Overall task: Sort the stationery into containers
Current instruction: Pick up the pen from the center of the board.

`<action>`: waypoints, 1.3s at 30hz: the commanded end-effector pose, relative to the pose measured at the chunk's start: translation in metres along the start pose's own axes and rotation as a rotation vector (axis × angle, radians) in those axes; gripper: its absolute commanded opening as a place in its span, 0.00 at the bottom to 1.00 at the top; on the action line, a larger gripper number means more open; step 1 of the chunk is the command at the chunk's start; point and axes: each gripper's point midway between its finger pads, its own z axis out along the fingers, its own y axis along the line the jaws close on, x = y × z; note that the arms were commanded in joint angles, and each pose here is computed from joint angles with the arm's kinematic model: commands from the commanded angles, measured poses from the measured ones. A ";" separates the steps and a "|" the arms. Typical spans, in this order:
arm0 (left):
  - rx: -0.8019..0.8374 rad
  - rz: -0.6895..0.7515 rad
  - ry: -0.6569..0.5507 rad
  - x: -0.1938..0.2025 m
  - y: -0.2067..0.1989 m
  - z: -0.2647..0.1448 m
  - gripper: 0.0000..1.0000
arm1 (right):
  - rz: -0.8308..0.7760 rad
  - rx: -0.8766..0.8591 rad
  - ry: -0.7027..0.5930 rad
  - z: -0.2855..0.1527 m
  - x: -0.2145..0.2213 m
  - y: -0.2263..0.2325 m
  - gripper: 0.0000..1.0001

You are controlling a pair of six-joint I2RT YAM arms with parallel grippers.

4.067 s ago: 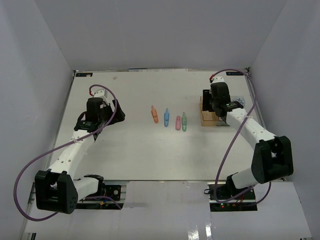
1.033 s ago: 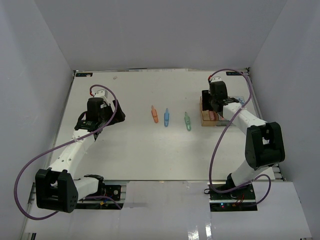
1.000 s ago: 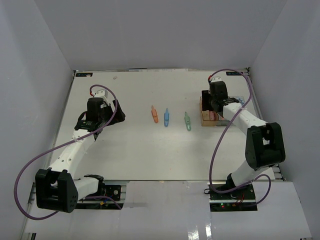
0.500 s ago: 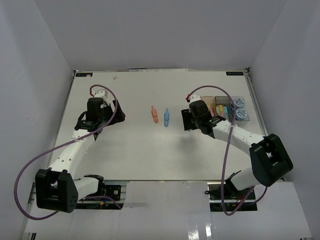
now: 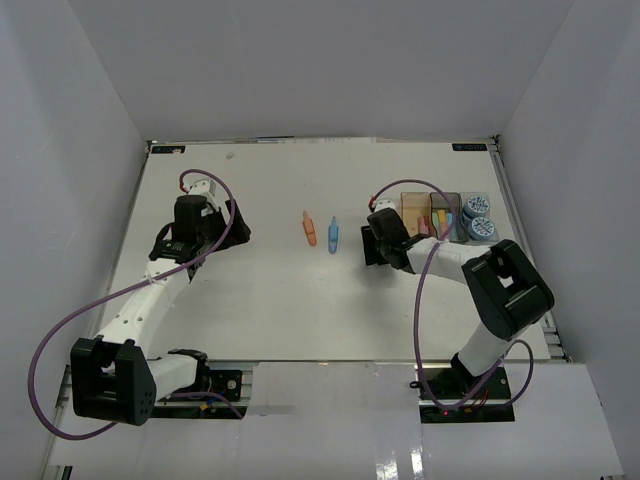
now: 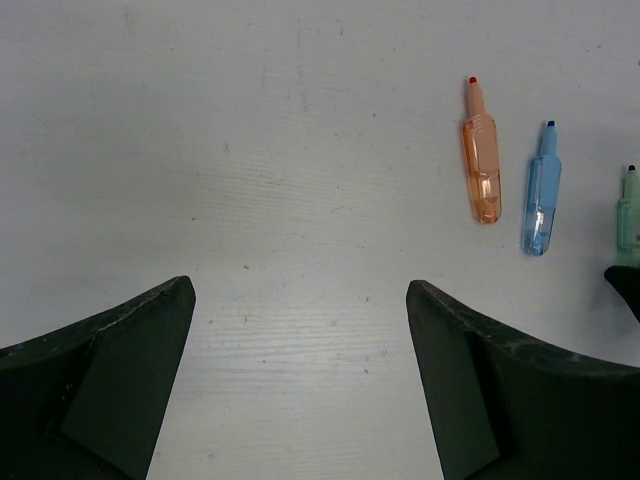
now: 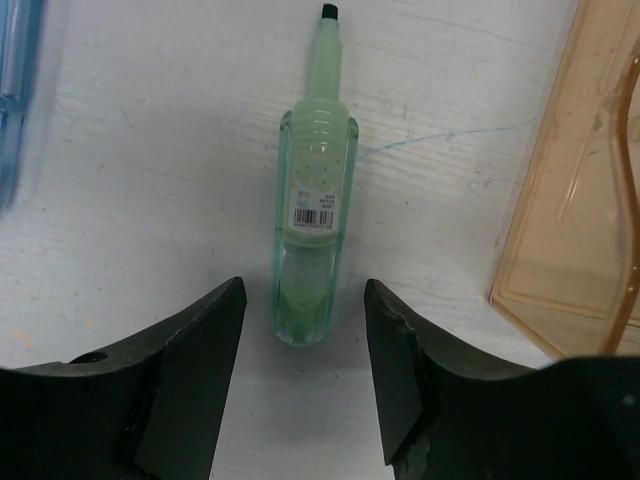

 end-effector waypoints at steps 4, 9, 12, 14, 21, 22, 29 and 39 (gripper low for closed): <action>0.001 0.000 -0.001 0.000 0.001 -0.001 0.98 | 0.010 0.017 -0.010 0.014 0.000 0.002 0.52; 0.008 -0.002 0.002 0.001 0.000 -0.002 0.98 | 0.027 0.033 -0.013 0.006 0.005 -0.003 0.36; 0.031 -0.006 0.007 0.002 -0.005 -0.002 0.98 | 0.020 0.025 -0.030 -0.003 0.001 -0.005 0.28; 0.079 -0.018 0.023 0.004 -0.013 -0.004 0.98 | 0.008 0.014 -0.033 -0.009 -0.001 -0.004 0.24; 0.403 -0.162 0.117 0.025 -0.073 -0.033 0.98 | -0.115 -0.157 -0.148 -0.069 -0.035 0.033 0.20; 0.432 -0.178 0.118 0.024 -0.079 -0.038 0.98 | -0.136 -0.181 -0.168 -0.077 -0.039 0.038 0.20; 0.614 -0.205 0.116 0.018 -0.140 -0.074 0.98 | -0.232 -0.409 -0.324 -0.146 -0.063 0.087 0.22; 0.653 -0.235 0.194 0.054 -0.173 -0.075 0.96 | -0.227 -0.546 -0.374 -0.201 -0.089 0.110 0.23</action>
